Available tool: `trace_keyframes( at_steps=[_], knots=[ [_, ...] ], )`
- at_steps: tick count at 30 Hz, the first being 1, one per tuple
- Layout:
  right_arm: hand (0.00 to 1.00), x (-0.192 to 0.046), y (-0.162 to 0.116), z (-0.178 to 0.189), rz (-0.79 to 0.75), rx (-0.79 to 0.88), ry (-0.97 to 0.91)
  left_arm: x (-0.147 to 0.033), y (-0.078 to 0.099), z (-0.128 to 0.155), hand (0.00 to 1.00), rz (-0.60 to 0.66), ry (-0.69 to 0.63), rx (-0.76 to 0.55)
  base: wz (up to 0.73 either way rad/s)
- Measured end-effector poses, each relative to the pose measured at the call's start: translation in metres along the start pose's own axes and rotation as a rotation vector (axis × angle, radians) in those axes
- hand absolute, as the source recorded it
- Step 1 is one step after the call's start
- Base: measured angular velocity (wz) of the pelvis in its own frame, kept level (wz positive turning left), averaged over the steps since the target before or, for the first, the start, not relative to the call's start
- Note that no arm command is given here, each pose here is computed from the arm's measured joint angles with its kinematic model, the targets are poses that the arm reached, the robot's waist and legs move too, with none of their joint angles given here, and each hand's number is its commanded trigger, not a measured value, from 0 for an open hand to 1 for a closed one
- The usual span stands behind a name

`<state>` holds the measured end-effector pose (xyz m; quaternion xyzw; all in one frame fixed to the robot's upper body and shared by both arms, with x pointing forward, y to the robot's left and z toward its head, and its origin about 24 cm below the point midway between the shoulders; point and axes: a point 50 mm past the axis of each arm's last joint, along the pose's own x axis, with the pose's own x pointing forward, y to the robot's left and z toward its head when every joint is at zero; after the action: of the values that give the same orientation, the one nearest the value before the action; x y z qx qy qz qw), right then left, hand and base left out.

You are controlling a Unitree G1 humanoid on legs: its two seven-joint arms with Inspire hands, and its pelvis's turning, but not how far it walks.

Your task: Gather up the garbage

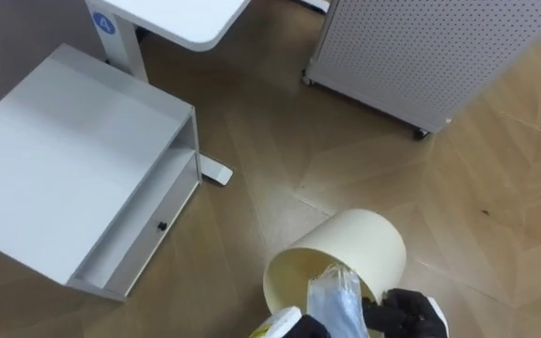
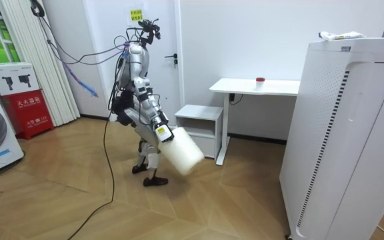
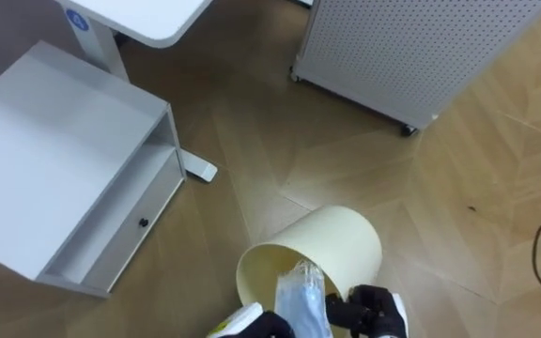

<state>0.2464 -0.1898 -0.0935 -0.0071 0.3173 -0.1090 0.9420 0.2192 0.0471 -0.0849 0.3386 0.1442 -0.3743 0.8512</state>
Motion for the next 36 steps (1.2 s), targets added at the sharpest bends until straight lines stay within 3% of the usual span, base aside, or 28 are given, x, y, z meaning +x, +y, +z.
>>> trace_keyframes(
  at_steps=[12,20,28,36],
  knots=[
    [1.0,-0.004,0.009,-0.009,0.027,0.089,0.03,-0.005,-0.011,-0.012,0.0,-0.065,0.076,-0.02,0.01],
    [1.0,-0.007,0.001,-0.021,0.015,0.082,0.056,-0.008,-0.013,-0.018,0.0,-0.1,0.098,0.022,0.0],
    [1.0,-0.009,-0.007,-0.028,0.027,0.074,0.06,-0.008,-0.004,-0.018,0.0,-0.042,0.096,0.069,0.0],
    [1.0,-0.021,-0.023,-0.056,0.001,0.131,0.132,-0.013,0.009,-0.015,0.0,0.094,0.026,0.071,-0.06]
  ],
)
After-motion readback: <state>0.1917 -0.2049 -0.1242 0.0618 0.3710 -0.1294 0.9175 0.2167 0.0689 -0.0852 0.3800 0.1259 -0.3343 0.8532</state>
